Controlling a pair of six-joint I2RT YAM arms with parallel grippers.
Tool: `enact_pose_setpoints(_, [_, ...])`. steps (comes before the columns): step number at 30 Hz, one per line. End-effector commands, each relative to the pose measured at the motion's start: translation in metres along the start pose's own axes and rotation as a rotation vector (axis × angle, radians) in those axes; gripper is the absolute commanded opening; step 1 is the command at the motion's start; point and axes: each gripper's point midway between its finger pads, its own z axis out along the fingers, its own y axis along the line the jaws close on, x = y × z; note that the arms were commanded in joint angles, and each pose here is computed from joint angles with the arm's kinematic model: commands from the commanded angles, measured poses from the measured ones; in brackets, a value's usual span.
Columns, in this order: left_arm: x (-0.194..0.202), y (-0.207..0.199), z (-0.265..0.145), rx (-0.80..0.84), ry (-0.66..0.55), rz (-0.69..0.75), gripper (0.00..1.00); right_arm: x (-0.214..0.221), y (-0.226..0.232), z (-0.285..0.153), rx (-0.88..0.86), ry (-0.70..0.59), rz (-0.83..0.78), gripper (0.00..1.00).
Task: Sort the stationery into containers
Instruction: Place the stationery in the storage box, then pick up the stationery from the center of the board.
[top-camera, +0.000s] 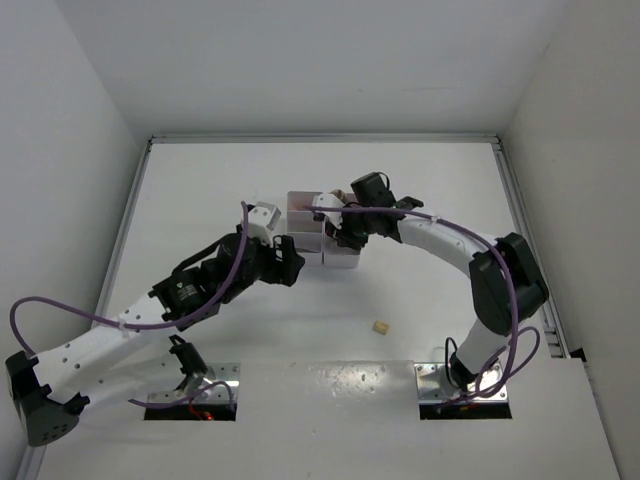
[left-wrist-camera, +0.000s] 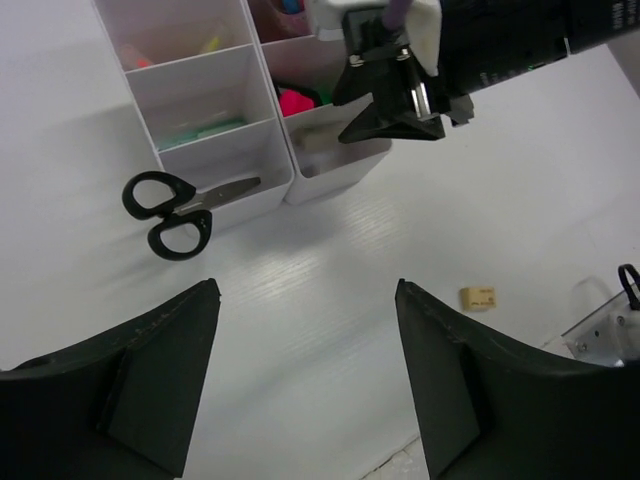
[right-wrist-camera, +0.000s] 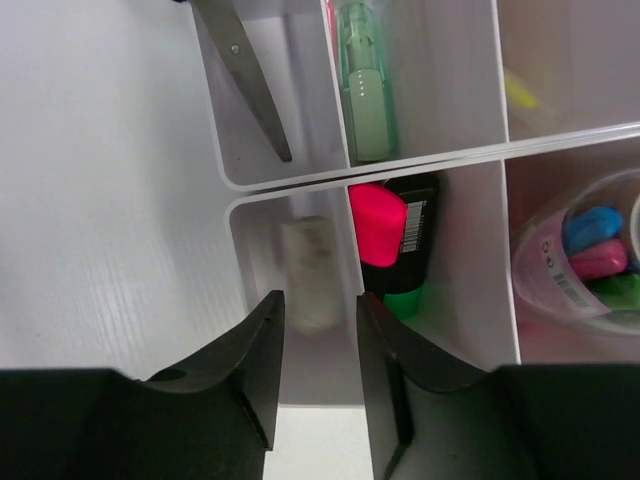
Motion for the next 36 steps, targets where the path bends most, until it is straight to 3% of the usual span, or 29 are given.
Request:
enact_pose_setpoints(1, [-0.007,-0.014,-0.001,0.068,-0.013,0.001,0.75,-0.026,-0.016,-0.003,0.044,-0.063,-0.044,0.36])
enact_pose_setpoints(8, [-0.007,-0.026,-0.004,0.110,-0.007,-0.001,0.56,-0.030,-0.009,-0.011,0.025,-0.081,-0.036,0.37])
enact_pose_setpoints(9, [-0.009,-0.026,-0.006,0.114,-0.015,-0.004,0.55,-0.031,-0.005,-0.016,0.014,-0.083,-0.025,0.33])
enact_pose_setpoints(11, [-0.018,-0.028,-0.011,0.122,-0.033,-0.009,0.48,-0.038,-0.001,-0.030,0.004,-0.112,0.009,0.15])
enact_pose_setpoints(14, [-0.028,-0.018,-0.021,0.076,-0.057,-0.012,0.35,-0.034,0.016,-0.060,-0.015,-0.098,0.035,0.04])
enact_pose_setpoints(15, [-0.028,-0.013,-0.023,0.052,-0.063,-0.021,0.21,-0.030,0.025,-0.067,-0.034,-0.089,0.027,0.04])
enact_pose_setpoints(17, [-0.035,0.005,-0.032,-0.039,-0.098,-0.034,0.05,-0.006,0.053,-0.082,-0.084,-0.031,0.025,0.08])
enact_pose_setpoints(19, [-0.034,0.023,-0.034,-0.128,-0.107,-0.061,0.01,0.020,0.075,-0.087,-0.113,0.049,0.046,0.20])
enact_pose_setpoints(20, [-0.038,0.034,-0.038,-0.184,-0.136,-0.084,0.07,0.039,0.088,-0.086,-0.121,0.089,0.081,0.31])
enact_pose_setpoints(21, [-0.038,0.038,-0.039,-0.206,-0.139,-0.090,0.39,0.051,0.099,-0.085,-0.147,0.121,0.115,0.38])
enact_pose_setpoints(22, [-0.039,0.040,-0.039,-0.221,-0.147,-0.099,0.55,0.063,0.105,-0.085,-0.154,0.159,0.142,0.42])
enact_pose_setpoints(25, [-0.030,0.043,-0.031,-0.250,-0.110,-0.086,0.76,0.098,0.131,-0.080,-0.207,0.283,0.221,0.50])
enact_pose_setpoints(36, [-0.019,0.041,-0.023,-0.253,-0.061,-0.065,0.79,0.118,0.167,-0.067,-0.326,0.392,0.277,0.59])
